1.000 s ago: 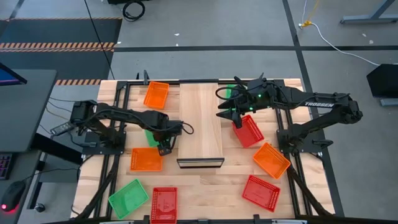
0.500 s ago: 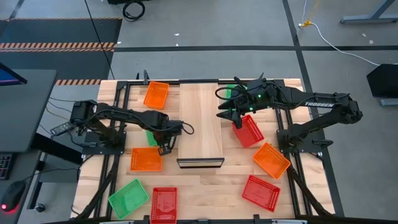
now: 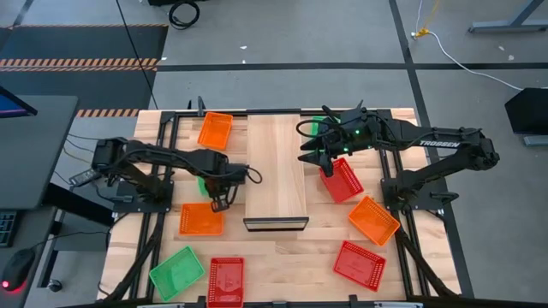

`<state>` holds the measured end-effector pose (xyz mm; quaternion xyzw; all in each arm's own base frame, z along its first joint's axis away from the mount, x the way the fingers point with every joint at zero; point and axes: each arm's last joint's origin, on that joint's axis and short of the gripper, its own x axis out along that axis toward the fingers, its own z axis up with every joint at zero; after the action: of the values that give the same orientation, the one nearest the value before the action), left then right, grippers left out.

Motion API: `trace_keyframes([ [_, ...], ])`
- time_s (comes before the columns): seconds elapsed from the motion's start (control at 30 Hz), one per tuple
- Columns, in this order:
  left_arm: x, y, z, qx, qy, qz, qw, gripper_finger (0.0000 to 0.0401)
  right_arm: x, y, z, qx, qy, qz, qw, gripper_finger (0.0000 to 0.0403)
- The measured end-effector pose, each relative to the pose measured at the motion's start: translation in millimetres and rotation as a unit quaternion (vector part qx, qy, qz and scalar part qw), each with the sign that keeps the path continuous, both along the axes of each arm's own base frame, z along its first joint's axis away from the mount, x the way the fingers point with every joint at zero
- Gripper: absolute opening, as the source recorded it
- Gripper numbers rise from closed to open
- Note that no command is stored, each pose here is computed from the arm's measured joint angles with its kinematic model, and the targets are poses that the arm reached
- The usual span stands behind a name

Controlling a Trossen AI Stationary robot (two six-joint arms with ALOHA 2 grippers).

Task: Stack baskets on shelf by color
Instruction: Put the top left green bin on the shelf

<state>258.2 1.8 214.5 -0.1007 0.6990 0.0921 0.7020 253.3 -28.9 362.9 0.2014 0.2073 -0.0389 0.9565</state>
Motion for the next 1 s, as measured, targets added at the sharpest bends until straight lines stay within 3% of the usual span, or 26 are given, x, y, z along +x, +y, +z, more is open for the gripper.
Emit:
trace_keyframes([
  [0.17,2,1,25,0.010,-0.047,0.007,0.999,0.0004,0,0,0,-0.001,-0.001,0.000,1.000,0.0209],
  [0.27,3,2,27,0.027,-0.049,0.011,0.998,0.0020,0,0,0,-0.002,-0.001,-0.001,1.000,0.0209],
  [0.4,6,4,20,0.033,-0.033,0.007,0.999,0.0072,0,0,0,0.002,-0.001,-0.003,1.000,0.0209],
  [0.57,8,8,7,0.079,-0.015,-0.004,0.997,0.0164,0,3,0,0.015,-0.001,-0.002,1.000,0.0209],
  [0.73,-9,12,-21,0.062,0.034,0.014,0.997,0.0243,0,7,-1,0.031,0.005,0.008,0.999,0.0209],
  [0.83,-16,11,-33,0.026,0.044,0.020,0.998,0.0271,0,9,-1,0.033,0.007,0.014,0.999,0.0209],
  [1.0,-16,9,-40,0.024,0.034,0.018,0.999,0.0279,0,8,-1,0.033,0.007,0.014,0.999,0.0209],
])
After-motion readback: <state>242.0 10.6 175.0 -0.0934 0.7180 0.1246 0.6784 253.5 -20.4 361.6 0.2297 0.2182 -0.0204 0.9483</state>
